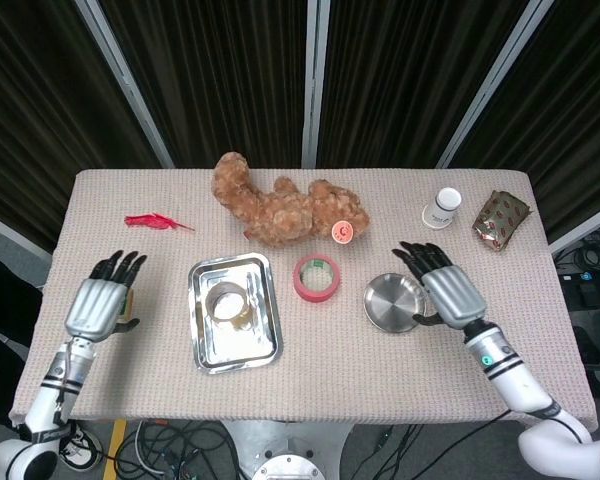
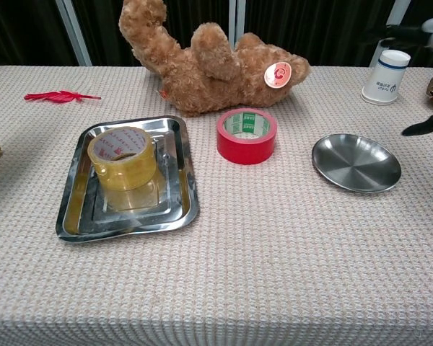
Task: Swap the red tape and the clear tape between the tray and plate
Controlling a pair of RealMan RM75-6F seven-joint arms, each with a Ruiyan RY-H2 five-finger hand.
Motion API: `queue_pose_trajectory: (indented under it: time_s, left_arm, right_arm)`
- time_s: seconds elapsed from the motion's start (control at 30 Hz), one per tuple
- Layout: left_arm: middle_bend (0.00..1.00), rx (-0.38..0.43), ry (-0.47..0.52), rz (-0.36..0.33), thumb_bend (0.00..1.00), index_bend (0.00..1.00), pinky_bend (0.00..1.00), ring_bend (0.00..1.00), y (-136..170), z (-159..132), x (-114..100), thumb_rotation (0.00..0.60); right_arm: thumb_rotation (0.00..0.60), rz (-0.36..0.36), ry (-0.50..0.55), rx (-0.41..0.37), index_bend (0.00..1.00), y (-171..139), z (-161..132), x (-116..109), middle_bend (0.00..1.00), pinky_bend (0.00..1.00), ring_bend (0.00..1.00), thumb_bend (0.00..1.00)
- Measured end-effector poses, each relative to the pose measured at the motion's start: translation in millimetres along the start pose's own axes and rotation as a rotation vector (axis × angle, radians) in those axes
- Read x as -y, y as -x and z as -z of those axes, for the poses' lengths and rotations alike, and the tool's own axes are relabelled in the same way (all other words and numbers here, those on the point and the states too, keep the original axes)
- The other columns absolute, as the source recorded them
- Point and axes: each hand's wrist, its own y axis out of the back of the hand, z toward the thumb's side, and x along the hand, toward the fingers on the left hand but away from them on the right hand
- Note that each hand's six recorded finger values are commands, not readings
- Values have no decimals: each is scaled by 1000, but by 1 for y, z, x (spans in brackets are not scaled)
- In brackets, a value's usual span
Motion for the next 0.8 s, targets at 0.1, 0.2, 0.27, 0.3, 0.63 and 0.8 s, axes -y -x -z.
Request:
queue_pose_trajectory:
  time_s: [0.1, 0.2, 0.27, 0.3, 0.63, 0.8]
  left_arm:
    - [61, -77, 27, -22, 72, 24, 152, 0, 15, 22, 1, 600]
    - [61, -125, 34, -24, 73, 24, 152, 0, 24, 37, 3, 600]
    - [61, -153, 42, -17, 73, 24, 153, 0, 27, 44, 4, 600]
    - [61, -165, 51, -15, 74, 24, 152, 0, 28, 48, 4, 600]
    - [61, -184, 98, -31, 73, 24, 151, 0, 41, 64, 6, 600]
    - [61, -176, 106, -39, 74, 24, 151, 0, 45, 66, 7, 600]
  right_arm:
    - [600, -54, -9, -34, 0, 25, -21, 16, 3, 0, 0, 0]
    - [600, -86, -17, -42, 0, 47, -36, 26, 0, 0, 0, 0]
    - [600, -101, -17, -37, 0, 56, -42, 31, 0, 0, 0, 0]
    - [600, -112, -15, -32, 0, 62, -46, 34, 0, 0, 0, 0]
    - [600, -176, -12, -6, 0, 109, -84, 62, 0, 0, 0, 0]
    - [600, -186, -28, 5, 0, 126, -95, 69, 0, 0, 0, 0]
